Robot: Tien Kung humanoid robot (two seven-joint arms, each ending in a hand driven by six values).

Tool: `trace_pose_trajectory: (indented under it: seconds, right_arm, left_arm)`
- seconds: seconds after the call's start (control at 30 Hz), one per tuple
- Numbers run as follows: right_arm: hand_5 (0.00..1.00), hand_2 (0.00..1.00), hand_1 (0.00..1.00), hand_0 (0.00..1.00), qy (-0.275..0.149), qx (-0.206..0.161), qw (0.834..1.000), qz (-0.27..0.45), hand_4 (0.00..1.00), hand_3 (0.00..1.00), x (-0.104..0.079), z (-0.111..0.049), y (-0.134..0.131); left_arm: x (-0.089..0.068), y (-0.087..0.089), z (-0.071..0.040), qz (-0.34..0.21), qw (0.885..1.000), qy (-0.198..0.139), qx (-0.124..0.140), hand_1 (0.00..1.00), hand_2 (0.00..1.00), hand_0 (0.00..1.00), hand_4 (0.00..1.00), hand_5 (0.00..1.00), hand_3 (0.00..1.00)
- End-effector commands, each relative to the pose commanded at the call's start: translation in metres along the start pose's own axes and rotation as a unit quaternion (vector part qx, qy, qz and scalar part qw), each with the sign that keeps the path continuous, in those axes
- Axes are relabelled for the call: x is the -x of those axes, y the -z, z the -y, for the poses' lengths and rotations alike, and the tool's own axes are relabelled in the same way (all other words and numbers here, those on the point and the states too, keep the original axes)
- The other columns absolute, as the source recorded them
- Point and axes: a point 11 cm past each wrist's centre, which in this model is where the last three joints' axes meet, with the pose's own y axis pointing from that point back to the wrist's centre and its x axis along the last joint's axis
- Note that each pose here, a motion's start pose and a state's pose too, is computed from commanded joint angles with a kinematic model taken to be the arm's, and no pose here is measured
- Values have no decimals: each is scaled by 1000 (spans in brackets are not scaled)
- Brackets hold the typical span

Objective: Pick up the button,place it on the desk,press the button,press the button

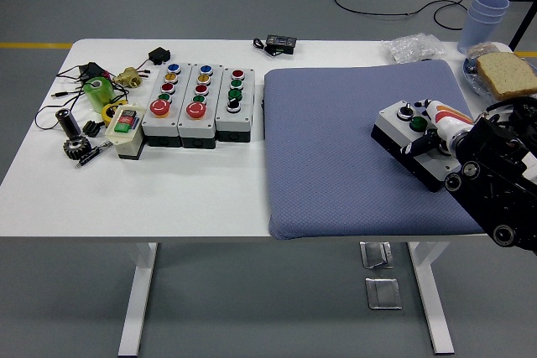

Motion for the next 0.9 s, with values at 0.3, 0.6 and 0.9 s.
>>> trace_pose_trajectory:
  seconds: [0.3,0.6,0.9]
  right_arm:
    - [141,634,462,416,7,11,998,-57,914,764,1,0,-4]
    - [157,521,284,232,-36,-7,998,-60,776,683,-11,-5,-4]
    - [176,467,211,175,-57,-142,984,-90,712,605,-19,-26,23]
  left_arm:
    - [0,0,0,1,1000,0,0,628,617,644,312,855,565]
    - [0,0,0,2,1000,0,0,626,617,644,312,856,567]
    - [0,0,0,3,1000,0,0,626,616,644,312,858,566]
